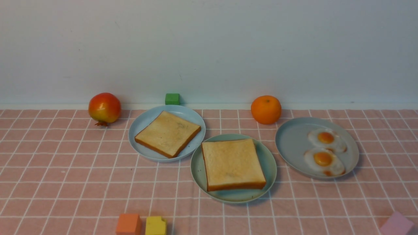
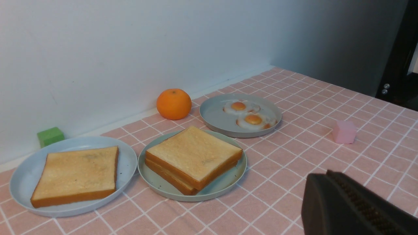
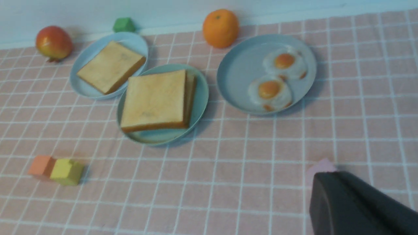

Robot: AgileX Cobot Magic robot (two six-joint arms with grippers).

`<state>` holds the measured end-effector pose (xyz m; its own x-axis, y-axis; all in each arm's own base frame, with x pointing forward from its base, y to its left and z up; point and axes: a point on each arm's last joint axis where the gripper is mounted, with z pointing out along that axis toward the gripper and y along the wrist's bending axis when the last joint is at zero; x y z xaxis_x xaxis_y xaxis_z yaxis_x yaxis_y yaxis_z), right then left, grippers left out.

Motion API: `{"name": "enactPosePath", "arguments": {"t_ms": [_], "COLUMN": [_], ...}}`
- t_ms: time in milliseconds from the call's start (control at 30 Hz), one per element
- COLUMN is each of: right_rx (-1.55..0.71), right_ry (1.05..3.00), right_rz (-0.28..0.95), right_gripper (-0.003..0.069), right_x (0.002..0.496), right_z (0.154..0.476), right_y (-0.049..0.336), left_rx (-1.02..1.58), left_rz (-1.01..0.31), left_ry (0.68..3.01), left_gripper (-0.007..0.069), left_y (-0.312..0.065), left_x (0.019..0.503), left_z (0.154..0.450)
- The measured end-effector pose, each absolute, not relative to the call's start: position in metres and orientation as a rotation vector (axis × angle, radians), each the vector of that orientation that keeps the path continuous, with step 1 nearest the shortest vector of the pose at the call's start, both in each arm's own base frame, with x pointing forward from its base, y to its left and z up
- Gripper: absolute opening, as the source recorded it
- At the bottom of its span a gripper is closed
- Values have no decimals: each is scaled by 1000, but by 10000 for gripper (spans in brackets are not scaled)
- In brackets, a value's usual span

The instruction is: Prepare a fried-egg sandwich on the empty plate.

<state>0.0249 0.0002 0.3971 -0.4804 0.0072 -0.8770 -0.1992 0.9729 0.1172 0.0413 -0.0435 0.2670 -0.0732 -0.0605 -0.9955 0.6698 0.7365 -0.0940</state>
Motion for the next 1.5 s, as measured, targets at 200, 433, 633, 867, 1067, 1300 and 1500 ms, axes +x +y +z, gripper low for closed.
{"name": "enactPosePath", "arguments": {"t_ms": [200, 433, 633, 867, 1067, 1300, 1500], "right_rx": [-163, -62, -22, 108, 184, 184, 184], "right_ry": [1846, 1843, 1834, 1884, 1882, 1882, 1882], "right_rz": [65, 73, 62, 78, 95, 91, 91], "right_gripper": [-7, -7, -7, -7, -7, -4, 0], "right_x": [50, 54, 54, 52, 52, 52, 52], "right_z": [312, 207, 175, 171, 171, 171, 171], "right_y": [10, 9, 6, 1, -1, -1, -1], "left_rx": [516, 516, 517, 520, 525, 525, 525], "left_rz": [-648, -649, -649, -650, -651, -651, -651], "left_ry": [1540, 1541, 1542, 1544, 1549, 1549, 1549], "left_gripper": [12, 12, 12, 12, 12, 12, 12], "left_y": [-44, -44, -44, -44, -44, -44, -44], "left_x": [41, 41, 41, 41, 41, 41, 41], "left_z": [267, 267, 267, 266, 266, 266, 266]}}
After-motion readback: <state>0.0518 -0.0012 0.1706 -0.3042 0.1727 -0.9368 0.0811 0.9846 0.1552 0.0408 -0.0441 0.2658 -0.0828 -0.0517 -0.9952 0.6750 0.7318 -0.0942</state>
